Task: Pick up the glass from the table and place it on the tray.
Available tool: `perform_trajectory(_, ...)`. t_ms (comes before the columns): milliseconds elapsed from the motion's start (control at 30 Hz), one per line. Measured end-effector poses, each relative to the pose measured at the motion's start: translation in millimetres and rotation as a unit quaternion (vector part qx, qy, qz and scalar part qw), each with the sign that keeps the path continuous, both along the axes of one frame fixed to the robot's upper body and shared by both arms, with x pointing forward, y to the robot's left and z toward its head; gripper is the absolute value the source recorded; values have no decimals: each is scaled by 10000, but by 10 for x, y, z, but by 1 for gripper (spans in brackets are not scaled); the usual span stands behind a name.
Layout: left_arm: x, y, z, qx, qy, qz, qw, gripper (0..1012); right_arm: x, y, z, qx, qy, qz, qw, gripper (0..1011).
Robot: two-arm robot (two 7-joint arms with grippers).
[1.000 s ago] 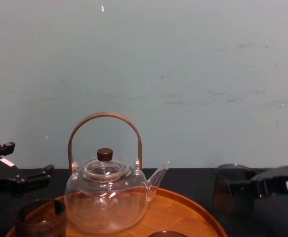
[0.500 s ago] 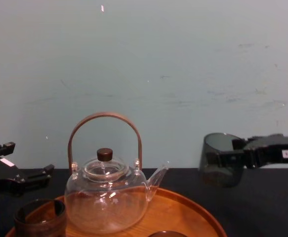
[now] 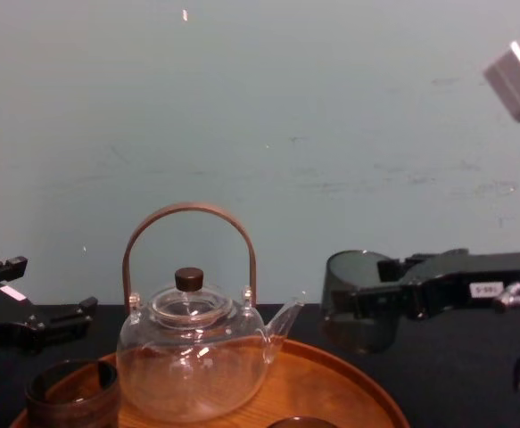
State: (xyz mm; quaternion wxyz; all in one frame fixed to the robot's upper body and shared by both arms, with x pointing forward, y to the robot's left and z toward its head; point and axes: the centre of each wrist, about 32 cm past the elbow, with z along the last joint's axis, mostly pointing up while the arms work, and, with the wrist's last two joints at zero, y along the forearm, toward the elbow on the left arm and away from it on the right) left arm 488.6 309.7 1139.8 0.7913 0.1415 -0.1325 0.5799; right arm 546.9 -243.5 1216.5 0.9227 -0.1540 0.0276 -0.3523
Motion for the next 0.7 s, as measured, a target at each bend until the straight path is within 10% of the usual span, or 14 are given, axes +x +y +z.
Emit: perform_trajectory(700,0,0,0,0,0,0,10000,1001,107,174,-386,-100,122,305,9994,903)
